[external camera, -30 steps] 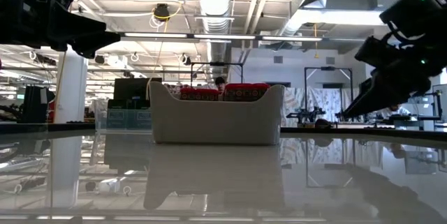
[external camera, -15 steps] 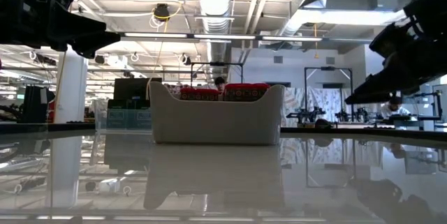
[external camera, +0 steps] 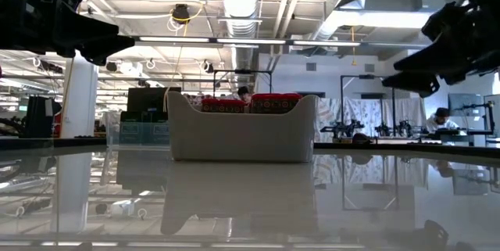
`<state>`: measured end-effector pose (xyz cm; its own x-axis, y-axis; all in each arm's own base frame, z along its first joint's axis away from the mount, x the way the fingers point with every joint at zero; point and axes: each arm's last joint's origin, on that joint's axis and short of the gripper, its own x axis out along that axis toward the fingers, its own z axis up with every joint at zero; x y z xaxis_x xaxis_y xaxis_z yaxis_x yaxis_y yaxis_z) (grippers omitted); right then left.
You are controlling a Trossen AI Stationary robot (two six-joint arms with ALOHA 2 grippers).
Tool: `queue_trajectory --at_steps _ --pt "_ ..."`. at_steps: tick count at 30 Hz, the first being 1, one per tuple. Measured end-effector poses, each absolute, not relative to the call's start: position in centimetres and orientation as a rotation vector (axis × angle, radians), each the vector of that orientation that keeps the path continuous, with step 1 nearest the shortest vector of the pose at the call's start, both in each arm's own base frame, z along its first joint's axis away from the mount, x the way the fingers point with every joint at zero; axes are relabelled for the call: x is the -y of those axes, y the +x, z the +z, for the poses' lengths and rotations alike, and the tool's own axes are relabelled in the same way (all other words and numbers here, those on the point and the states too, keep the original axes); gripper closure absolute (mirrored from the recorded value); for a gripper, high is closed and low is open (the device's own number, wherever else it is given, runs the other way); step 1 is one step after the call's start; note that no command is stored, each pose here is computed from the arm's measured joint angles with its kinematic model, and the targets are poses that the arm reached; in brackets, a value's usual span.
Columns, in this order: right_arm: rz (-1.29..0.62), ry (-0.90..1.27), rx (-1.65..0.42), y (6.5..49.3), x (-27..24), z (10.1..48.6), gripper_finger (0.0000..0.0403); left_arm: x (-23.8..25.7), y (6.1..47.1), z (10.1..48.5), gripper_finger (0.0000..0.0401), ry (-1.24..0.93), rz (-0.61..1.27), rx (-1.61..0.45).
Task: Sort spices by type
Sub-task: Return to Home Position
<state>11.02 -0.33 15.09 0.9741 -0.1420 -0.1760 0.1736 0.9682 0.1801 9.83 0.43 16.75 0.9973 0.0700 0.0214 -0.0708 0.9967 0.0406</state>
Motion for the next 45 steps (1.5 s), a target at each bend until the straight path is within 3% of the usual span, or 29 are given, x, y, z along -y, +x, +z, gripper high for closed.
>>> queue_trajectory --at_steps 14,45 --pt "-0.07 0.177 -0.124 10.66 0.09 15.47 0.0091 -0.43 9.82 16.76 0.0179 0.041 0.07 0.02" --pt "-0.062 0.039 -0.13 10.68 0.09 15.44 0.0091 -0.43 9.83 16.74 0.0179 0.041 0.07 0.02"
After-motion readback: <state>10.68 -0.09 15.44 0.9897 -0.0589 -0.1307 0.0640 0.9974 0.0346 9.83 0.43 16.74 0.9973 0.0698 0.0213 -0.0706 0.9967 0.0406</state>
